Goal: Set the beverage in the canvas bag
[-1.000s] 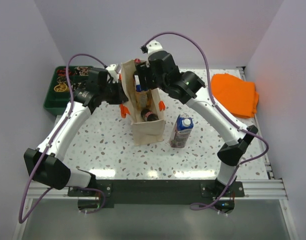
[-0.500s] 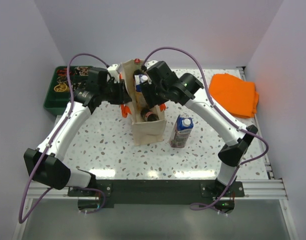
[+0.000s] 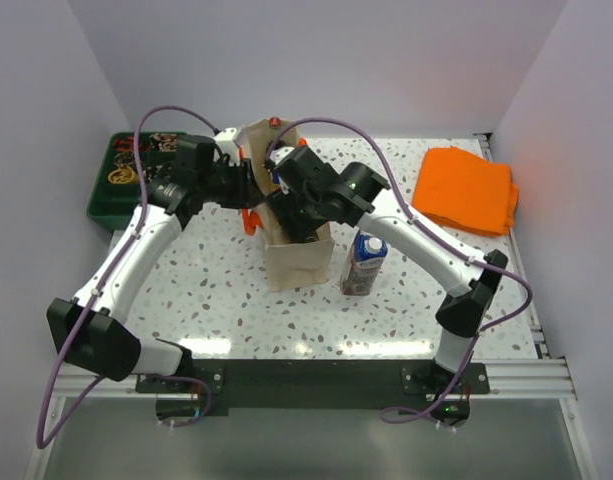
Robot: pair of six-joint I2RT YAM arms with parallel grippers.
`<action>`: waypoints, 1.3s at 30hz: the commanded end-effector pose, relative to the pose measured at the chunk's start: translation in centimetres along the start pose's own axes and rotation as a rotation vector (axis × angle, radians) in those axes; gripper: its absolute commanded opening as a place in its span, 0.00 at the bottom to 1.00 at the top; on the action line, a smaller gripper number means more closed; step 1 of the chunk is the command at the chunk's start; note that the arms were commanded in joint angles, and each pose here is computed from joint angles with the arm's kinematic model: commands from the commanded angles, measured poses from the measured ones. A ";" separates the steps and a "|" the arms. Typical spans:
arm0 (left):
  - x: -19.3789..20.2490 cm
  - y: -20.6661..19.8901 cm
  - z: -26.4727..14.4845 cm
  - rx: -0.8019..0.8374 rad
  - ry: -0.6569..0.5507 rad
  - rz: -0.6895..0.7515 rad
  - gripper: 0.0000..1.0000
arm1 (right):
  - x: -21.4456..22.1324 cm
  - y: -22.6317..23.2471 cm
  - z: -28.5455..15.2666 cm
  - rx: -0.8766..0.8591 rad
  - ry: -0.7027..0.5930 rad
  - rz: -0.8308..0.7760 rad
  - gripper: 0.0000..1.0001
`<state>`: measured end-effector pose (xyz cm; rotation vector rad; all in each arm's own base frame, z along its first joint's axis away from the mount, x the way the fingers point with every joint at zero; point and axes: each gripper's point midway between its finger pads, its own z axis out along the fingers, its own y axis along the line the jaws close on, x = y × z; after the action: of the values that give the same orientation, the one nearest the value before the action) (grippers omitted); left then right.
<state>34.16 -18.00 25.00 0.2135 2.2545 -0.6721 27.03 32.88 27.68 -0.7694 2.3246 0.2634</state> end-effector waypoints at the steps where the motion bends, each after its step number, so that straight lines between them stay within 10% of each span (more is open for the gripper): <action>1: -1.2 -0.4 -1.1 -0.001 -0.066 0.049 0.43 | 2.6 0.4 2.2 -0.005 0.096 0.008 0.65; 16: 0.0 0.5 -0.9 -0.031 -0.049 0.042 0.37 | 5.3 1.6 6.6 -0.004 0.209 0.037 0.65; 29: 0.2 0.6 -0.5 -0.033 -0.038 0.035 0.07 | 8.9 1.3 8.4 0.029 0.335 0.034 0.61; 39: -0.1 0.4 -0.4 -0.021 -0.045 0.031 0.00 | 9.8 0.8 8.8 0.059 0.369 0.026 0.20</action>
<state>33.55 -17.17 24.03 0.1995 2.2672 -0.6261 26.31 33.49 15.64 -0.7971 2.6167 0.1280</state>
